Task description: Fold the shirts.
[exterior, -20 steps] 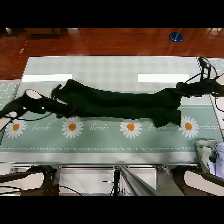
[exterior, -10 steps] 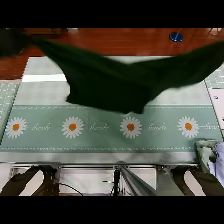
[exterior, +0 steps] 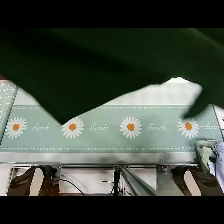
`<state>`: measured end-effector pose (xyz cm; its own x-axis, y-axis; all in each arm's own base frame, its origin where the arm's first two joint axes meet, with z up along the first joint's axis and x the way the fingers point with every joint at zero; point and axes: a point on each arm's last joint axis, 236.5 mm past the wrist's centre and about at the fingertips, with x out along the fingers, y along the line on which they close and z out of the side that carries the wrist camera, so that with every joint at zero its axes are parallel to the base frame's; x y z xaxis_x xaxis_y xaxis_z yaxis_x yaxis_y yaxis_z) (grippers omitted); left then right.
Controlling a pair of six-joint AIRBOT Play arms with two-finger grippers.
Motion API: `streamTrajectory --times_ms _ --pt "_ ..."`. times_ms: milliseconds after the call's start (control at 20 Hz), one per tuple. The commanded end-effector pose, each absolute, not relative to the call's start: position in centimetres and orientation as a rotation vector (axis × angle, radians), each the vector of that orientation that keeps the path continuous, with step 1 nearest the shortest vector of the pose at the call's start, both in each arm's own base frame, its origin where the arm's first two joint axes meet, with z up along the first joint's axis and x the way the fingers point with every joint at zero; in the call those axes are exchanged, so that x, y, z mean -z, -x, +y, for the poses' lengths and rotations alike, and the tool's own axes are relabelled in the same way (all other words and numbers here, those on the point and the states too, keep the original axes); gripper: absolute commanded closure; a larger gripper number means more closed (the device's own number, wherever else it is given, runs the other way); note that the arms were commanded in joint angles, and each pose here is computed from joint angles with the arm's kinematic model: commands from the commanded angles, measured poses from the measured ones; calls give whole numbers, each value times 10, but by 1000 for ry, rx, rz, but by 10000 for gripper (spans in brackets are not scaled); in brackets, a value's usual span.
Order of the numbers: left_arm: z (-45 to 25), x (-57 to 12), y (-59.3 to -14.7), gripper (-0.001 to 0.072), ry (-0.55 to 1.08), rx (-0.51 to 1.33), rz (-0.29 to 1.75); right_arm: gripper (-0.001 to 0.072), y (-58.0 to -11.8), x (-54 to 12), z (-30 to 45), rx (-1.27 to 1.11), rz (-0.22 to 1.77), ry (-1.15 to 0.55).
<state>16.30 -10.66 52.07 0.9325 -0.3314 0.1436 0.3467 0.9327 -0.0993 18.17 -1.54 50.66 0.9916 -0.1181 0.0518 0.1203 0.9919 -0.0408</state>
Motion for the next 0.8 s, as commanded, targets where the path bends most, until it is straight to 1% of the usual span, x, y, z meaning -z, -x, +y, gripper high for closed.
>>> streamTrajectory --times_ms 0,150,250,300,400,500,600,750 --pt "-105 -498 -118 684 76 201 -38 690 -124 -493 -22 201 61 52" --pt "-110 -473 -107 683 81 208 77 691 -106 -496 -26 235 58 50" --pt "-108 -460 -107 683 127 231 142 691 -114 -465 -33 253 202 33" --pt "-106 -445 -111 684 131 240 214 691 -124 -446 -32 232 295 22" --pt "-93 -399 -128 684 143 231 409 691 -159 -400 -23 147 496 14" --pt "-70 -346 -159 684 185 192 571 691 -205 -348 -25 88 689 0" --pt "-41 -281 -200 684 289 125 704 691 -260 -289 -37 69 850 -23" --pt "-32 -187 -263 685 508 143 832 691 -337 -197 -38 -6 1059 -113"
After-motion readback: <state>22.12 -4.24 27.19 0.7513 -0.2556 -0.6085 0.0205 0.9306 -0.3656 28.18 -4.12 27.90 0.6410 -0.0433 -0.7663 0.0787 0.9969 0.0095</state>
